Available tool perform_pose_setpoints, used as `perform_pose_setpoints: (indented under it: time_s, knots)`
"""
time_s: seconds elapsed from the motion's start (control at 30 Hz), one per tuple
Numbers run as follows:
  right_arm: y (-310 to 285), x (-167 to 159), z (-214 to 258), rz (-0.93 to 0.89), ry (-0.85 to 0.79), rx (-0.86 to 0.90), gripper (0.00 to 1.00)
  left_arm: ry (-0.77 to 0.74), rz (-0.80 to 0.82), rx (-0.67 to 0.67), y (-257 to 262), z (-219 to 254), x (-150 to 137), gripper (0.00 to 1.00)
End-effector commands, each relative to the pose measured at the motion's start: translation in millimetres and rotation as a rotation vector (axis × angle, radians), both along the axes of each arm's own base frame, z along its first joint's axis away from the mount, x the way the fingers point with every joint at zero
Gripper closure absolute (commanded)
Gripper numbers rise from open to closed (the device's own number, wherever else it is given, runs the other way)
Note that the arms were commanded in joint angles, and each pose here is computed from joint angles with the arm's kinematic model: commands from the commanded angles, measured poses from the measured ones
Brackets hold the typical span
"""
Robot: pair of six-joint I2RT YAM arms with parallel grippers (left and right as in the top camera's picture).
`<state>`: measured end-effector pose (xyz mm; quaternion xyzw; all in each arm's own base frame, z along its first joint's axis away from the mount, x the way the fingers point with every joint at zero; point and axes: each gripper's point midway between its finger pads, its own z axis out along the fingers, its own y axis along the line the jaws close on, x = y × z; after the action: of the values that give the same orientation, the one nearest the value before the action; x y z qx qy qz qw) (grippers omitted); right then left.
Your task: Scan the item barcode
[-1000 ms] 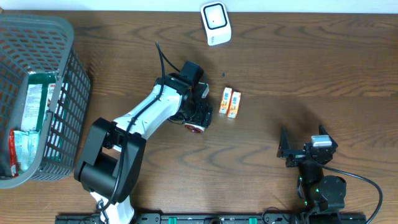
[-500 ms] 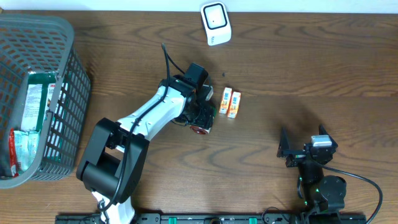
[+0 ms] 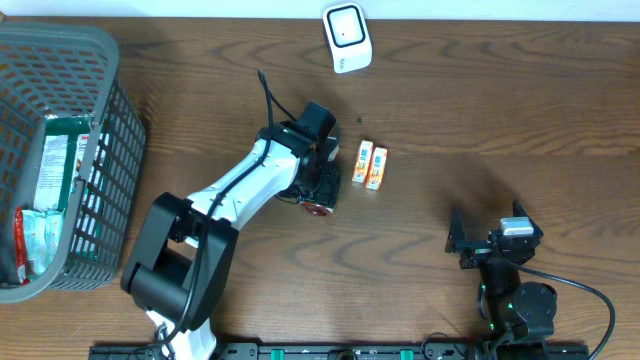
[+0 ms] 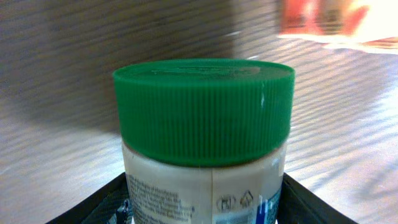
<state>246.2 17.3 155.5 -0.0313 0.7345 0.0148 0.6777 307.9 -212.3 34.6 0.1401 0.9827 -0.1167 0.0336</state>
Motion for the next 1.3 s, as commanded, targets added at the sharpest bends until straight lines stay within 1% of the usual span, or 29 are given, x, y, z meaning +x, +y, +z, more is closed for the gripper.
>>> perform_pose_setpoints:
  time_s: [0.0,0.1,0.17,0.27,0.3,0.37,0.43,0.47,0.5,0.57,0.6,0.63,0.7,0.8,0.87,0.97,1.1,1.27]
  knots:
    - [2,0,-1,0.009,0.001,-0.012,0.01,-0.104,0.110,0.076,21,28,12,0.44]
    - [2,0,-1,0.009,0.001,-0.012,0.01,-0.129,0.148,0.135,29,36,8,0.45]
    - [2,0,-1,0.009,0.000,-0.012,0.01,-0.165,0.153,0.211,36,36,9,0.45]
    - [2,0,-1,0.009,0.001,-0.012,0.01,-0.249,0.149,0.311,44,40,16,0.45]
    - [2,0,-1,0.009,0.001,-0.012,0.01,-0.269,0.166,0.324,46,41,19,0.45]
    - [2,0,-1,0.009,0.001,-0.012,0.01,-0.271,0.222,0.289,42,43,23,0.45]
    - [2,0,-1,0.009,0.001,-0.012,0.01,-0.227,0.223,0.216,30,42,18,0.46]
    - [2,0,-1,0.009,0.000,-0.012,0.01,-0.214,0.215,0.203,27,41,16,0.45]
    - [2,0,-1,0.009,0.001,-0.012,0.01,-0.219,0.208,0.226,29,41,14,0.44]
    - [2,0,-1,0.009,0.001,-0.012,0.01,-0.275,0.224,0.315,45,44,21,0.34]
    - [2,0,-1,0.009,0.001,-0.012,0.01,-0.295,0.231,0.337,51,46,25,0.27]
    - [2,0,-1,0.009,0.000,-0.012,0.01,-0.305,0.230,0.338,53,47,29,0.22]
    - [2,0,-1,0.009,0.000,-0.012,0.01,-0.292,0.221,0.287,51,46,34,0.19]
    - [2,0,-1,0.009,0.001,-0.012,0.01,-0.218,0.175,0.131,36,43,35,0.16]
    - [2,0,-1,0.009,0.000,-0.012,0.01,-0.157,0.129,0.030,26,41,30,0.15]
    - [2,0,-1,0.009,0.001,-0.012,0.01,-0.082,0.036,-0.076,14,35,18,0.14]
    - [2,0,-1,0.009,0.000,-0.012,0.01,-0.042,-0.018,-0.060,15,19,10,0.09]
    - [2,0,-1,0.009,0.001,-0.012,0.01,-0.010,-0.028,-0.042,16,4,7,0.09]
